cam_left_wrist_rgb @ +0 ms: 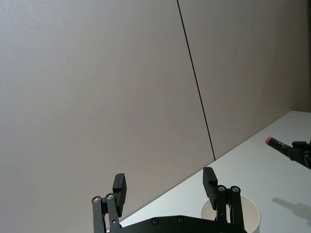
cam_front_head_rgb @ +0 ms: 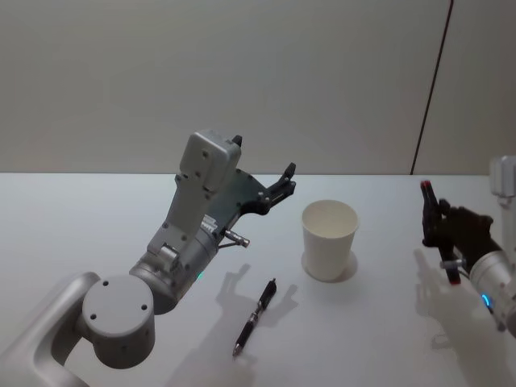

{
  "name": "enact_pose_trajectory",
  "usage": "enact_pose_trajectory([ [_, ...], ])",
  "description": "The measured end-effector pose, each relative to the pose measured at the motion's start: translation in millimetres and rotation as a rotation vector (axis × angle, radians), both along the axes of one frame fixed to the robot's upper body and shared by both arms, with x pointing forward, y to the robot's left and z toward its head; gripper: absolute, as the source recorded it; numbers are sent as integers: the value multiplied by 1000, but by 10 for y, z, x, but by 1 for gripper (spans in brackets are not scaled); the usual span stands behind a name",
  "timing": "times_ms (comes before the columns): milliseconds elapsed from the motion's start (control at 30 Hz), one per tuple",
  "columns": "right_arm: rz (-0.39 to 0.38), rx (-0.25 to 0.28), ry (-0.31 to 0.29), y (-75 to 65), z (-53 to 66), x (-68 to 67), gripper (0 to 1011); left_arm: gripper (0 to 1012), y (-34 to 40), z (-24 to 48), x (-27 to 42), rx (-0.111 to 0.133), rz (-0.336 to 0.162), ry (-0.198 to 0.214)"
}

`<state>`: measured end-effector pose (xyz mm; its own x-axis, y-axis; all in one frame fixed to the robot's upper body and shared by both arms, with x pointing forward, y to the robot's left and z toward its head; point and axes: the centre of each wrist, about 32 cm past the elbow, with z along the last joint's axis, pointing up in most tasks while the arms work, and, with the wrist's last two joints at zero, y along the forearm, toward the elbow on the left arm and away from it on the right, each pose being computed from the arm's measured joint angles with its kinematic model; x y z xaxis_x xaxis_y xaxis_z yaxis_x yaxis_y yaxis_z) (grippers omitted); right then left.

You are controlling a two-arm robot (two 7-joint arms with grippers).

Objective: Place the pen into the pen holder.

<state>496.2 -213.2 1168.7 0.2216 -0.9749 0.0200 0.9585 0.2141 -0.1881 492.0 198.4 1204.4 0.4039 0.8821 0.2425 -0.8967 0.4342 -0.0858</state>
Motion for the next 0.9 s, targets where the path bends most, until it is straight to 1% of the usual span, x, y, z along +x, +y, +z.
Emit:
enact_pose_trajectory([
  [67, 8, 5, -22, -3, 10, 0, 177, 1004, 0, 0, 0, 0, 0, 0],
  [167, 31, 18, -84, -11, 36, 10, 177, 1004, 0, 0, 0, 0, 0, 0],
  [200, 31, 18, -84, -11, 36, 10, 177, 1004, 0, 0, 0, 0, 0, 0],
  [267, 55, 30, -137, -12, 61, 25, 177, 1004, 0, 0, 0, 0, 0, 0],
  [300, 55, 30, -137, -12, 61, 25, 177, 1004, 0, 0, 0, 0, 0, 0],
  [333, 68, 38, -164, -10, 70, 36, 177, 1004, 0, 0, 0, 0, 0, 0],
  [367, 73, 40, -172, -10, 73, 41, 177, 1004, 0, 0, 0, 0, 0, 0],
  [400, 88, 49, -198, -8, 79, 56, 177, 1004, 0, 0, 0, 0, 0, 0],
  [467, 103, 57, -221, -6, 84, 70, 177, 1004, 0, 0, 0, 0, 0, 0],
  [500, 119, 65, -244, 1, 89, 92, 177, 1004, 0, 0, 0, 0, 0, 0],
  [533, 119, 65, -244, 1, 89, 92, 177, 1004, 0, 0, 0, 0, 0, 0],
  [700, 188, 93, -325, 66, 94, 189, 177, 1004, 0, 0, 0, 0, 0, 0],
  [900, 234, 106, -372, 145, 90, 283, 177, 1004, 0, 0, 0, 0, 0, 0],
])
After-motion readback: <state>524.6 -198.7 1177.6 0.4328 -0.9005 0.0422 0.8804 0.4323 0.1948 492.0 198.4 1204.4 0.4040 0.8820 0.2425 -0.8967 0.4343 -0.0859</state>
